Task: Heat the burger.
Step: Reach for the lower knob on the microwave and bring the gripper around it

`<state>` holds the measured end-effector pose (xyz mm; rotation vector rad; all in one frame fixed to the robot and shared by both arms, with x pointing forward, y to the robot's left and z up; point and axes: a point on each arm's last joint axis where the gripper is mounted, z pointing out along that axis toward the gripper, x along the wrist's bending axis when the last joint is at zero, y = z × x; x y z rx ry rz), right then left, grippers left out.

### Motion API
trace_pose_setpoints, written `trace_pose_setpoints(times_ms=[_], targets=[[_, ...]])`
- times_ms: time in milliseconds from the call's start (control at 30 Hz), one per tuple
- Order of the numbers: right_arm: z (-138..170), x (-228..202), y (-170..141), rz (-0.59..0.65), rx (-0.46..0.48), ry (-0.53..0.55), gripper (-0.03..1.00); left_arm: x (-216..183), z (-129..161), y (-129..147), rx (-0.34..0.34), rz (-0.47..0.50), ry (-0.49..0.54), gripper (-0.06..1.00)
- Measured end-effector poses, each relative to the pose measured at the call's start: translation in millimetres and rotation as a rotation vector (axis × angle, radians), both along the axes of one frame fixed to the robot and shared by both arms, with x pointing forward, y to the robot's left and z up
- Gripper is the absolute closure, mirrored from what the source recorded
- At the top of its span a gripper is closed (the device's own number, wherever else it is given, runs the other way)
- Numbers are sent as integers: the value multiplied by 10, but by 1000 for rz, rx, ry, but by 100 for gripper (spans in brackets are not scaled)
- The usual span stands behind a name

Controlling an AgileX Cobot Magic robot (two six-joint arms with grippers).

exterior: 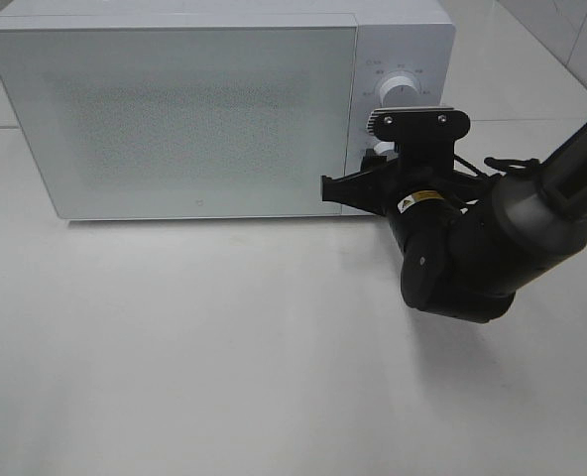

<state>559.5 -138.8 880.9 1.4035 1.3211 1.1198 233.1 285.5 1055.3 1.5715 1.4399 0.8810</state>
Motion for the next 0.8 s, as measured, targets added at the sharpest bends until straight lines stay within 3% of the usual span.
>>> trace_pose_setpoints(times_ms=[600, 800], targets=[[1, 0, 6, 7, 2, -2, 54, 0, 0, 0, 0, 0, 0, -5], [2, -2, 18, 4, 165, -9, 54, 0, 0, 0, 0, 0, 0, -5]])
